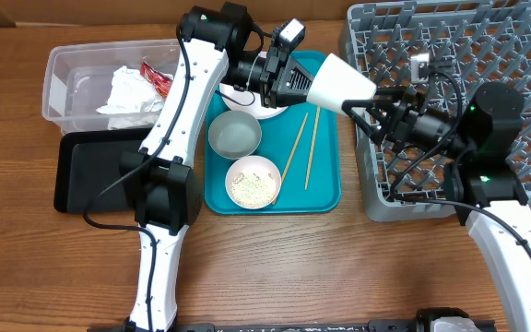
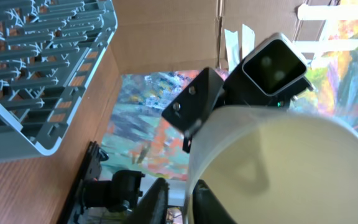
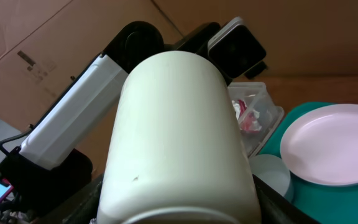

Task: Sort waste into correct bins and load items into the dishwasher
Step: 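Hand the white cup from the left gripper to the right gripper, then lower the white cup into the dish rack with the right gripper and release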

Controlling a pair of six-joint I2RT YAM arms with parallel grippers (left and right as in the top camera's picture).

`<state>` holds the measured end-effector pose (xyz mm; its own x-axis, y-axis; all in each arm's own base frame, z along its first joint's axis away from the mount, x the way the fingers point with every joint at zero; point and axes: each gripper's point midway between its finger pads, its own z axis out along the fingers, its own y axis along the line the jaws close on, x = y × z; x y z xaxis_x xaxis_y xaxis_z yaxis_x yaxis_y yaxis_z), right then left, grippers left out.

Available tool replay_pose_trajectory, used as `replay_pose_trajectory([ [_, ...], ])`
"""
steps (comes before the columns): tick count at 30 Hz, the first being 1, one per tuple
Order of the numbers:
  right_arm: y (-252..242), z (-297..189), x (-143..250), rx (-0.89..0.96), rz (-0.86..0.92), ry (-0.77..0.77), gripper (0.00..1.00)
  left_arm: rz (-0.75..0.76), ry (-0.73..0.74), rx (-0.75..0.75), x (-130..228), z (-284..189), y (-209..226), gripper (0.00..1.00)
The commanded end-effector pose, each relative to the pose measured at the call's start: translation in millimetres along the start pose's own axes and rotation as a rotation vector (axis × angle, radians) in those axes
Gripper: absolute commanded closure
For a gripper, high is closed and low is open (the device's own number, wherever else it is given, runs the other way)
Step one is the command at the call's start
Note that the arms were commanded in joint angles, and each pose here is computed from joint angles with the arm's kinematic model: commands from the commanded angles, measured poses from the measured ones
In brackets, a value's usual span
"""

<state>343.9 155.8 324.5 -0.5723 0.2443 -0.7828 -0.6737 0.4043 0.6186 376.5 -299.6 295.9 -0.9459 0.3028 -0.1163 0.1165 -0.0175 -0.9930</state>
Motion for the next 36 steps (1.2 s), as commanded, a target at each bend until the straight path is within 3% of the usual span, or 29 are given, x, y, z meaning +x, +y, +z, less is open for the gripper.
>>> replay_pose_trajectory([
  [1, -2, -12, -16, 0.021, -0.036, -0.038, 0.44, 0.019, -0.013, 0.011, -1, -5, -8, 0.72],
  [2, -9, -19, -19, 0.040, -0.026, -0.048, 0.46, 0.019, -0.021, 0.007, -3, -9, -7, 0.66],
  [5, -25, -33, -21, 0.096, 0.029, -0.064, 0.48, 0.019, -0.047, 0.002, -7, -21, -6, 0.60],
  [11, -64, -59, -7, 0.253, 0.210, -0.069, 0.49, 0.013, -0.123, -0.077, -16, -61, 8, 0.55],
  [18, -86, -80, 19, 0.546, 0.286, -0.027, 0.50, 0.049, -0.198, -0.259, -20, -108, 17, 0.56],
  [24, -82, -113, 24, 0.856, 0.288, 0.055, 0.50, 0.109, -0.280, -0.624, -16, -152, 10, 0.55],
  [27, -78, -131, 28, 1.018, 0.285, 0.102, 0.50, 0.138, -0.347, -0.884, -11, -179, 2, 0.53],
  [32, -76, -140, 52, 1.134, 0.304, 0.211, 0.50, 0.139, -0.469, -1.219, 3, -219, -18, 0.50],
  [36, -84, -134, 80, 1.155, 0.367, 0.338, 0.50, 0.107, -0.535, -1.356, 11, -242, -24, 0.49],
])
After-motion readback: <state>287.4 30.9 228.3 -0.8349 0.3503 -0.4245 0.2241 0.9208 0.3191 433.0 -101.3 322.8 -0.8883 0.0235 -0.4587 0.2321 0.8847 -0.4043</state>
